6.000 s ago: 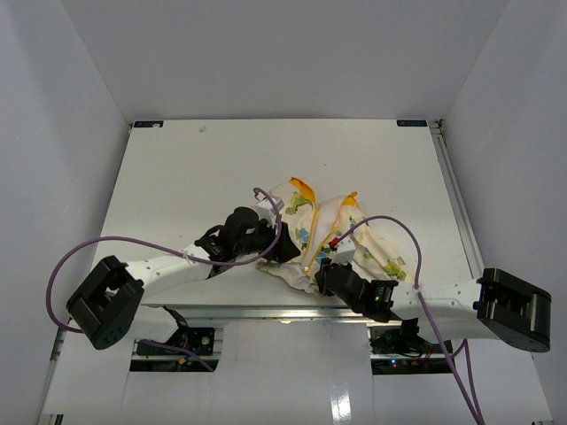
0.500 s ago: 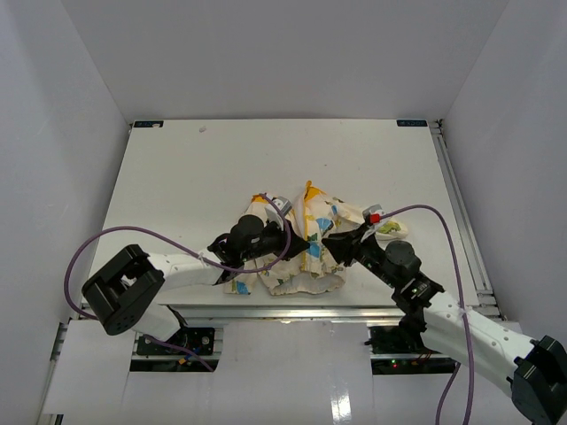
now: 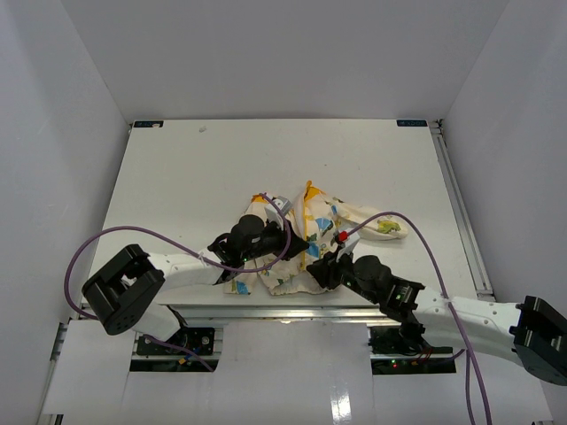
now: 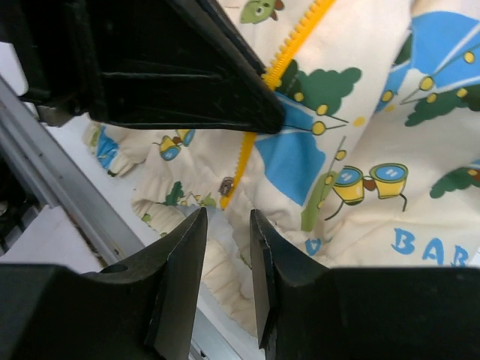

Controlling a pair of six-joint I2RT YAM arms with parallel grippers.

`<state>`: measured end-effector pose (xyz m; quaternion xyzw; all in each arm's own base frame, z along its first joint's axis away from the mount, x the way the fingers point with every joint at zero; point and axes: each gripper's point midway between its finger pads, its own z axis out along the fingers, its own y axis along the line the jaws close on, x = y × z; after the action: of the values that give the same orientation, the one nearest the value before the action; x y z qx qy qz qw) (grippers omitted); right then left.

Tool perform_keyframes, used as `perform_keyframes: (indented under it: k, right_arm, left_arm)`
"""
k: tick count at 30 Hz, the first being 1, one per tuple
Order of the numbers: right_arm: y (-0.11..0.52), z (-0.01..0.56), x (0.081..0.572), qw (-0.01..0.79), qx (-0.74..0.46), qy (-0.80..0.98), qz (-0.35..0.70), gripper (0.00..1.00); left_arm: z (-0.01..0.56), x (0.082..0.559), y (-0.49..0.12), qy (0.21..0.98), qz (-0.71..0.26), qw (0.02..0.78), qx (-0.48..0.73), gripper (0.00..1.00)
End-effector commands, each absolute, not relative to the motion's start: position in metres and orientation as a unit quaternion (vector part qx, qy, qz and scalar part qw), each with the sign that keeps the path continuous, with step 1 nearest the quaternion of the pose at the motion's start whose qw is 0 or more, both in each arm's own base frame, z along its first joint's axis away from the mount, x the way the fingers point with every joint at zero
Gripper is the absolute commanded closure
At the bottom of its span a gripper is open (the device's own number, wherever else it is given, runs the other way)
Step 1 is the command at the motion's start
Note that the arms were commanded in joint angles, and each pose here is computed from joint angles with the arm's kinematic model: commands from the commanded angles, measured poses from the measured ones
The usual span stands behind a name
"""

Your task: Zip up the jacket

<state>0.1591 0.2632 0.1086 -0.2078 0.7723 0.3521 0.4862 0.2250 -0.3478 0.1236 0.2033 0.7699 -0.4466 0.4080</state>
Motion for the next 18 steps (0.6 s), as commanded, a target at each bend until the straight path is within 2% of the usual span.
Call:
perform_keyframes:
  k: [1, 7, 18]
  right_arm:
    - [0.260, 0.118, 0.177, 0.515, -0.157, 0.778, 0.325, 0.63]
    - [0.259, 0.118, 0.182, 0.533, -0.158, 0.771, 0.312, 0.56]
    - [0.264, 0.113, 0.181, 0.534, -0.175, 0.766, 0.313, 0.53]
  left_arm:
    - [0.153, 0.222, -0.357, 0.746, -0.475, 0.417, 0.210, 1.00]
    - [0.155, 0.215, -0.358, 0.740, -0.489, 0.409, 0.215, 1.00]
    - [0.167, 0.205, -0.365, 0.722, -0.522, 0.394, 0.226, 1.00]
